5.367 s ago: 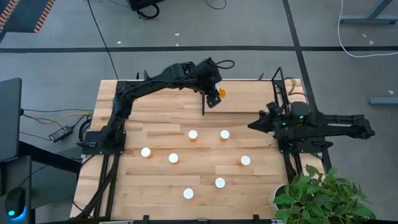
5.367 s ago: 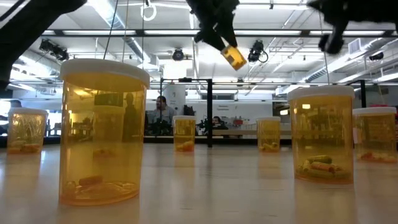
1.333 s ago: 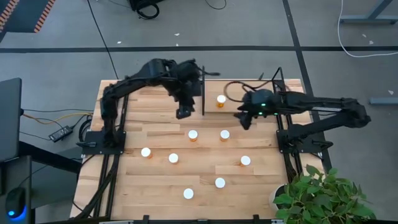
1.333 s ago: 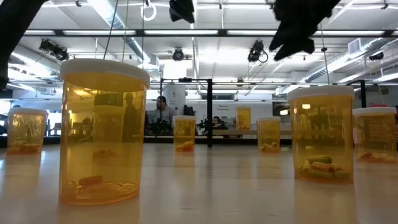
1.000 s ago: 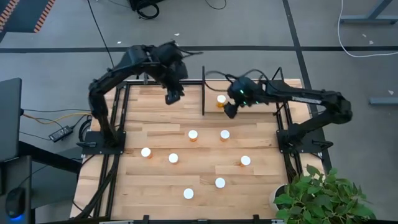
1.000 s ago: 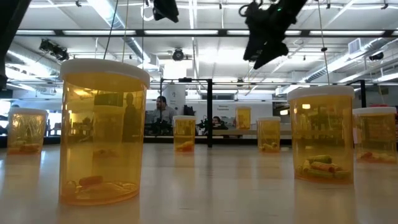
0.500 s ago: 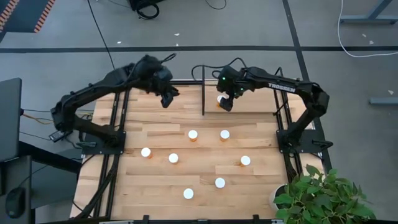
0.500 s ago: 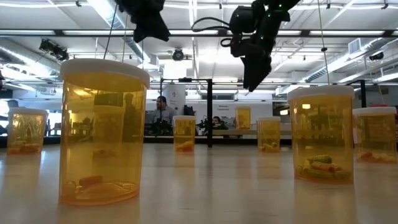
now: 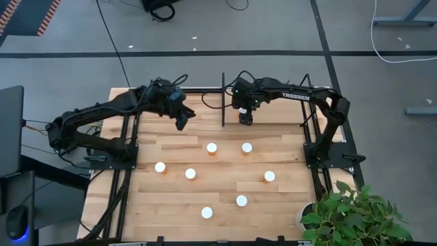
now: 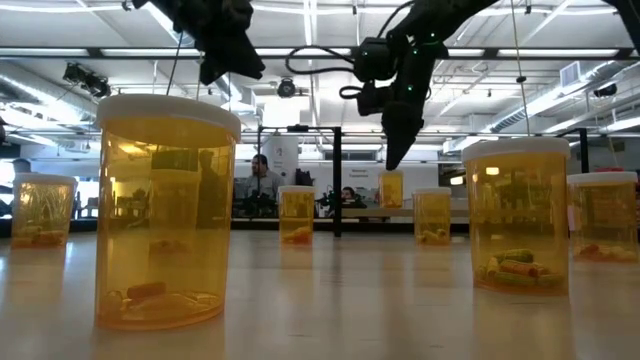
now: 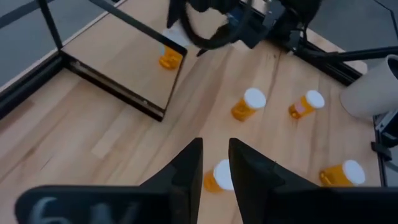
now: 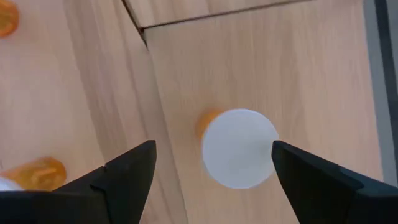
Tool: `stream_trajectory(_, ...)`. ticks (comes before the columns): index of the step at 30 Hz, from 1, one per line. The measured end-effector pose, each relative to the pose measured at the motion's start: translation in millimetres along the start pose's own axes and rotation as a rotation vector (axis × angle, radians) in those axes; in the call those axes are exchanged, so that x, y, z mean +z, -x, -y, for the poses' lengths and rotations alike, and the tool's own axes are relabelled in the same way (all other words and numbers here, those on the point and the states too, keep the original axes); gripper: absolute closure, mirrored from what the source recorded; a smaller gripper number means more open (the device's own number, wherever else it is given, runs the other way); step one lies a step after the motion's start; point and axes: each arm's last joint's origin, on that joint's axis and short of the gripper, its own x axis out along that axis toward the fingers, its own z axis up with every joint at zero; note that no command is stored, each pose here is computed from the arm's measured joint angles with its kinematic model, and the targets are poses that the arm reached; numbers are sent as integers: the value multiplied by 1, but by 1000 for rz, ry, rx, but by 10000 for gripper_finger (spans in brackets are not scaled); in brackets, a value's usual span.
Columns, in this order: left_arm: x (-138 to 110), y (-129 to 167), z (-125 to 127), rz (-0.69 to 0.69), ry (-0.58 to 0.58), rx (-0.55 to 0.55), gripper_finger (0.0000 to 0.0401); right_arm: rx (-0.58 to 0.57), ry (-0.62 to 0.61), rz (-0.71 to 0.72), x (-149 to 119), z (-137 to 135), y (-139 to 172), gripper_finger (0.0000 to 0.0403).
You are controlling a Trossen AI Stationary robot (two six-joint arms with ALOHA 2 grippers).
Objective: Pick and place medicine bottles onto shelf by color
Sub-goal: Put the orange pill bottle on the shelf
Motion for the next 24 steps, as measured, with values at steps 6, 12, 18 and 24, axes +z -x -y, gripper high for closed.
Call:
stream_trajectory(6,2,0,1,22,-23,-5,314,-54,-38,0,1,3,-1,64)
stream_trajectory(12,2,0,1,20,-34,-5,321,-67,-101,8,-1,12,-3,63)
stream_trajectory(18,3,0,0,32,-50,-6,321,-60,-116,14,-5,15,-10,63)
stream_trajectory(24,9,0,1,94,-59,22,318,-61,-150,15,-7,12,-15,63)
